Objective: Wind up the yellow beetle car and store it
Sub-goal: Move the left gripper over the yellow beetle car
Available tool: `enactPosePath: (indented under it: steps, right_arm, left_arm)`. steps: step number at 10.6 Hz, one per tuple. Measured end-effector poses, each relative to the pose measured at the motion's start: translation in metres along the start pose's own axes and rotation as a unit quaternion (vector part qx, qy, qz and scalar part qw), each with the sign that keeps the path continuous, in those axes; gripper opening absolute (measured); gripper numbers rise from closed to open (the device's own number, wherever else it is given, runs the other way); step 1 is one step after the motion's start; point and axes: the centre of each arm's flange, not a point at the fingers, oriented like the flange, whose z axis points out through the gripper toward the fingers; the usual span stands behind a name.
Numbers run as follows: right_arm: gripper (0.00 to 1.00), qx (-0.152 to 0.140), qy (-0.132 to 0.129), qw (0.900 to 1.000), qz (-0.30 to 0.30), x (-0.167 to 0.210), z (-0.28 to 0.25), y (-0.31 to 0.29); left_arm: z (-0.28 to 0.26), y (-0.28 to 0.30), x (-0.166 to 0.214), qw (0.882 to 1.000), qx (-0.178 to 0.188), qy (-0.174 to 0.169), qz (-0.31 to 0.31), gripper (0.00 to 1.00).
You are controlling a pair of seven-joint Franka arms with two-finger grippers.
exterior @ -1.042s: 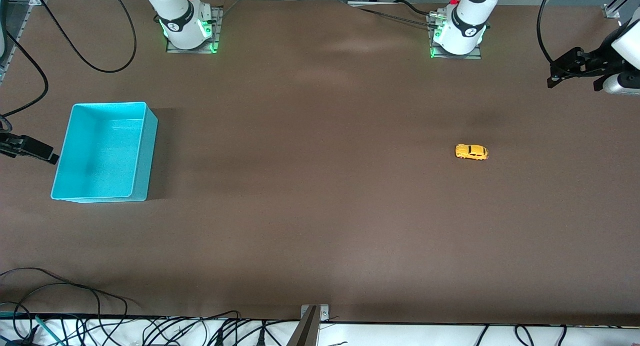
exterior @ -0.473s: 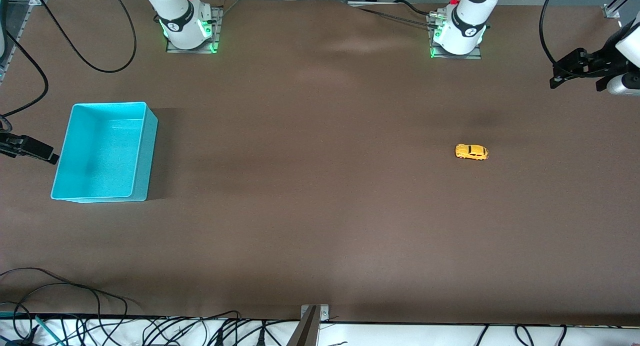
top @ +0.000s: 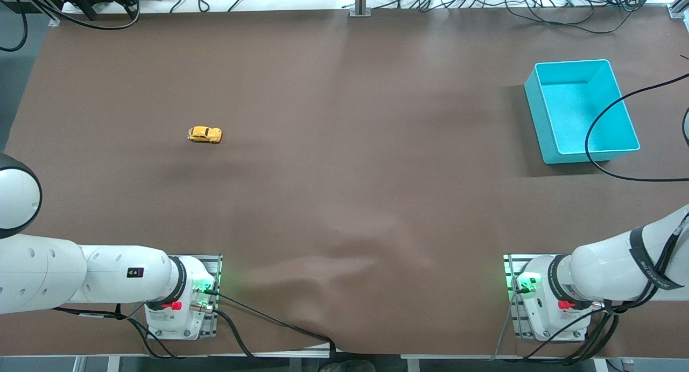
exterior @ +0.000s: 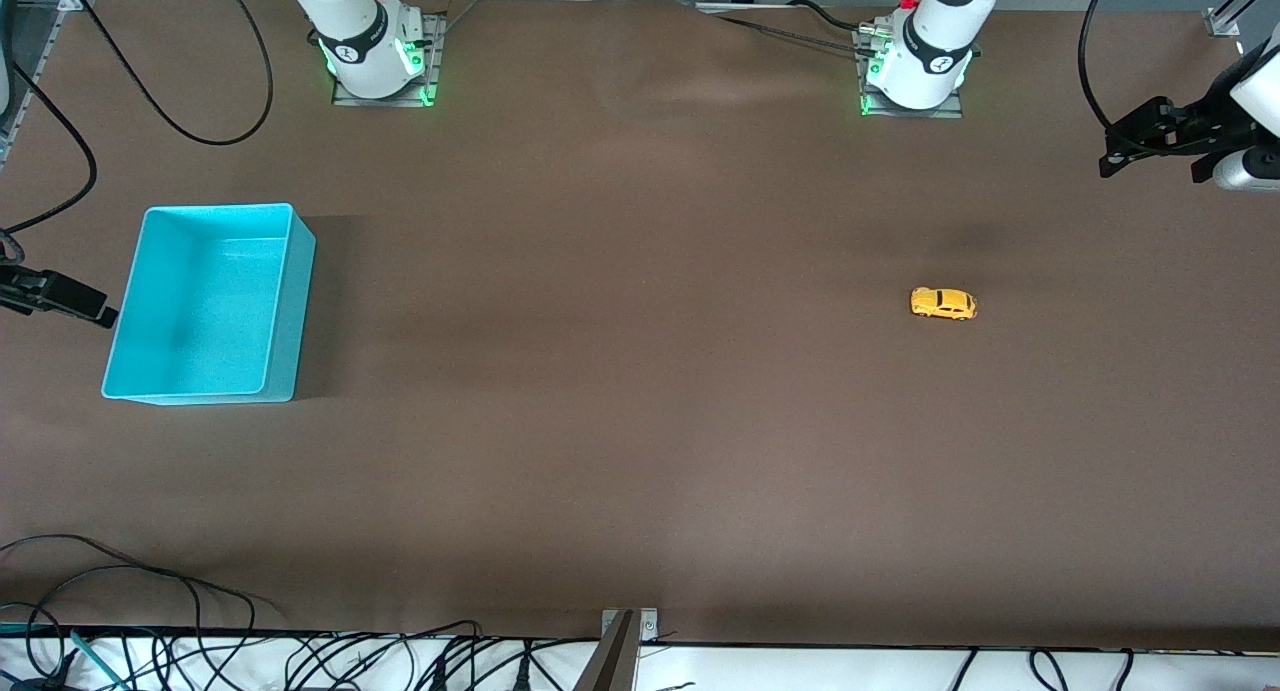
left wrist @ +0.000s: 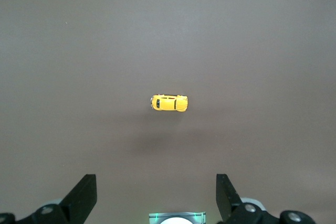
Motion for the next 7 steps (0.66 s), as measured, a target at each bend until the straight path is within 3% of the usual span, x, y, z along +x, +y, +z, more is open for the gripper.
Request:
enactPosePath:
  steps: [7]
  right_arm:
    - [1.00,0.000,0.005,1.000,0.000,0.001,-0.001,0.000]
  left_arm:
    - [0.039,-0.018,0.026,0.999,-0.003,-0.033,-0.015,1.00]
